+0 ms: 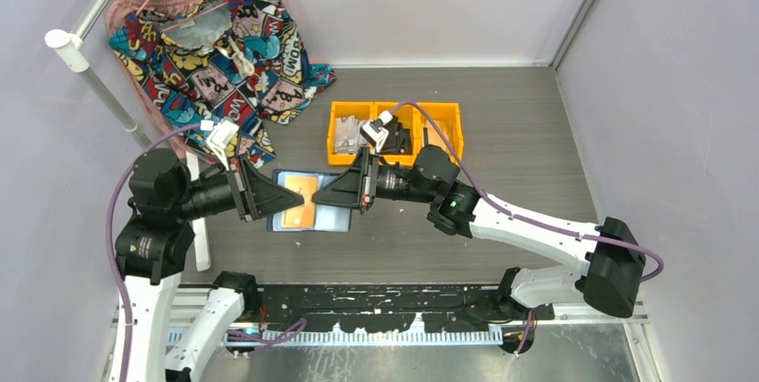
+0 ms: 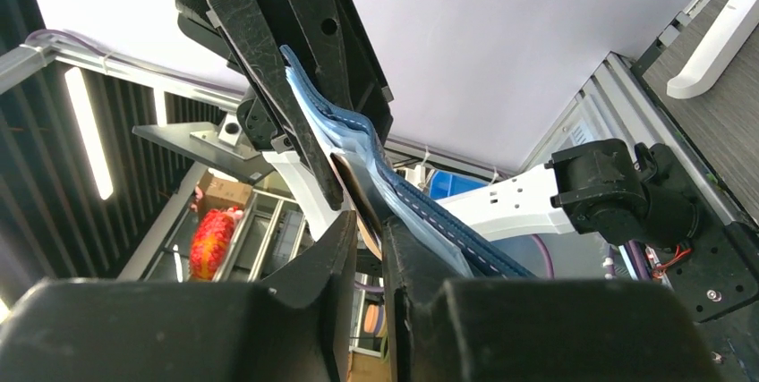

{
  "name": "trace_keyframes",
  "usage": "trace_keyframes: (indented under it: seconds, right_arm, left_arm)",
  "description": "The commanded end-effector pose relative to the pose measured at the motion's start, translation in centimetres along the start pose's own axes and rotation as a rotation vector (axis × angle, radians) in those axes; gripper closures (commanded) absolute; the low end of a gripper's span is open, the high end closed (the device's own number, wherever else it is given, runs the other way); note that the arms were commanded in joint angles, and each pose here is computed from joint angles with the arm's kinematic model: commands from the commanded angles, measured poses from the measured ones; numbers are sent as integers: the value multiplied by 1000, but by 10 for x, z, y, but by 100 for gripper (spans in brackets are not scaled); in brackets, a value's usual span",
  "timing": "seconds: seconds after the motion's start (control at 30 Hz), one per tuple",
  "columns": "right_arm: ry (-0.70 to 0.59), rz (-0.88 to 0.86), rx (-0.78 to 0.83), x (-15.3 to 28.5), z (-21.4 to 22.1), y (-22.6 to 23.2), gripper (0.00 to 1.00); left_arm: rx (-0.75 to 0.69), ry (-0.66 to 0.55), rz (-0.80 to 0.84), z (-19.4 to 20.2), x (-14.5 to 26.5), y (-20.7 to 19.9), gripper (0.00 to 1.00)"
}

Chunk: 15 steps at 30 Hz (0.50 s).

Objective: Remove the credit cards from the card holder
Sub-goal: Remove the credit card from the card holder.

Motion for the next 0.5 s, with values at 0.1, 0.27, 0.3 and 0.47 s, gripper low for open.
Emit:
trace_keyframes:
  seconds: [0.1, 0.27, 0.3, 0.47]
  right_arm:
    - [-55, -128, -7, -7, -4, 19, 78]
    - [-71, -114, 6, -6, -3, 16, 93]
    - [-70, -109, 6, -6, -3, 16, 95]
    - [-76, -91, 18, -2, -1, 14, 99]
  left_arm:
    - [61, 80, 92, 7, -2, 0, 87]
    - [84, 107, 107, 10, -1, 0, 65]
    - [87, 114, 117, 11, -1, 0, 66]
    - [124, 172, 168, 15, 1, -3, 72]
Point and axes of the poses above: each gripper's point midway between its finger pads, its own x axis back along the fingers, its own y axis along the line the jaws close on, z = x × y, the point moved 9 cm from there along x, back along the fingers, and after that the axes turned 11 degrees about x, right-handed, at the moved point
